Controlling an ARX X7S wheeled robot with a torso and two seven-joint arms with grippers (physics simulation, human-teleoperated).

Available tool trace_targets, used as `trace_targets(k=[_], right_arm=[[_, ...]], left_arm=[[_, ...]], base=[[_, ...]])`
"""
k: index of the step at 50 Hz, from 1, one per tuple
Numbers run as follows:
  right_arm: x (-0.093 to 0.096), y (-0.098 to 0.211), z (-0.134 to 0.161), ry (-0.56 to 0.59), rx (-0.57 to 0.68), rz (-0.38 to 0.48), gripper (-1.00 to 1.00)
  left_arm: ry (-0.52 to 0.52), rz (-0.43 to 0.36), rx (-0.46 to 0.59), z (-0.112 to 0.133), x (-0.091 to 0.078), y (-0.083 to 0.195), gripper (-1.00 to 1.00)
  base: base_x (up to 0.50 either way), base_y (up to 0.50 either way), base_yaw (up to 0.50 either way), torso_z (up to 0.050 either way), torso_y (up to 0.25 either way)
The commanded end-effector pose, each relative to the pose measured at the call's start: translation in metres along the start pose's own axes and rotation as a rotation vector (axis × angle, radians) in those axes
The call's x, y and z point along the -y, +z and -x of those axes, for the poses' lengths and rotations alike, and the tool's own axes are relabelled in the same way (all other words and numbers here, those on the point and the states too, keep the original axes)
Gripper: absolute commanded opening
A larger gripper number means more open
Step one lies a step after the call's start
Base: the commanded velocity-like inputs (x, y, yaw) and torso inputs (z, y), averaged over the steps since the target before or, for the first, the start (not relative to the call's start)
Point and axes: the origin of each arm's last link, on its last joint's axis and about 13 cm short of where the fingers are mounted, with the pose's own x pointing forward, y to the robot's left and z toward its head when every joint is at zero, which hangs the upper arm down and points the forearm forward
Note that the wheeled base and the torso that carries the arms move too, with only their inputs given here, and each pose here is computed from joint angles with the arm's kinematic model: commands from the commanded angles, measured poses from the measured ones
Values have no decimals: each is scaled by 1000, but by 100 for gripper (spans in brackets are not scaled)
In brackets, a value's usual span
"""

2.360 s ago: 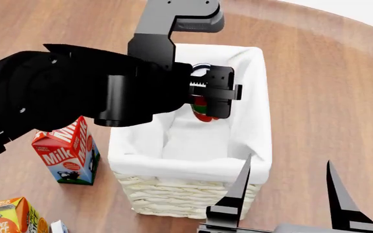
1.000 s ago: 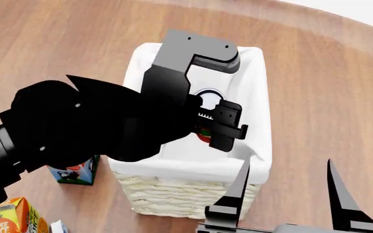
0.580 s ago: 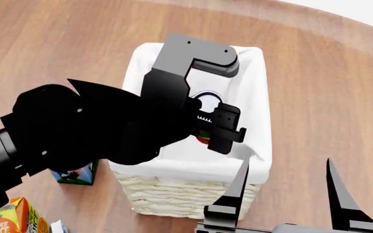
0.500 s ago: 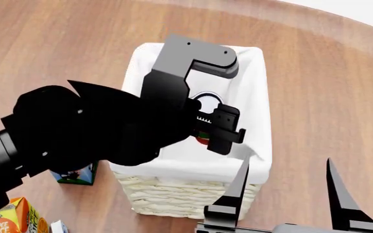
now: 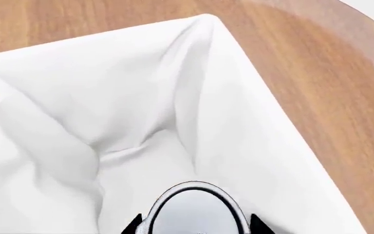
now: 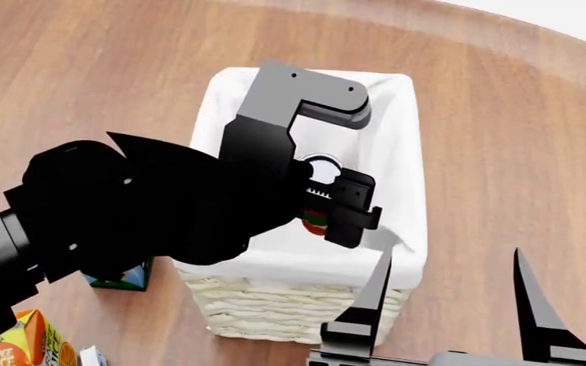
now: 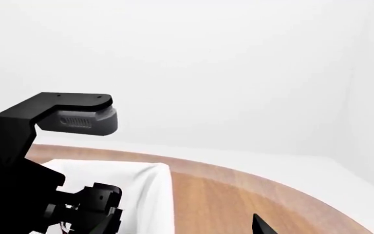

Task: Pick up the tomato sauce, and put it in the basket.

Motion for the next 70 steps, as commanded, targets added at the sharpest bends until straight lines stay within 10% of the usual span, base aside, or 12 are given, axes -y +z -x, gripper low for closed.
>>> trace_targets(k=[1, 36, 70], right_arm=[[0, 0, 0, 2, 0, 0, 100], [-1, 1, 1, 2, 4, 2, 100], [-2, 2, 2, 5, 1, 18, 100]], left_arm=[[-4, -2, 3, 1, 1, 1, 100], [0, 8, 24, 6, -1, 13, 100], [-198, 85, 295, 44, 3, 50, 100]], base=[[0, 0, 0, 0, 0], [0, 0, 0, 0, 0], [0, 0, 0, 0, 0]])
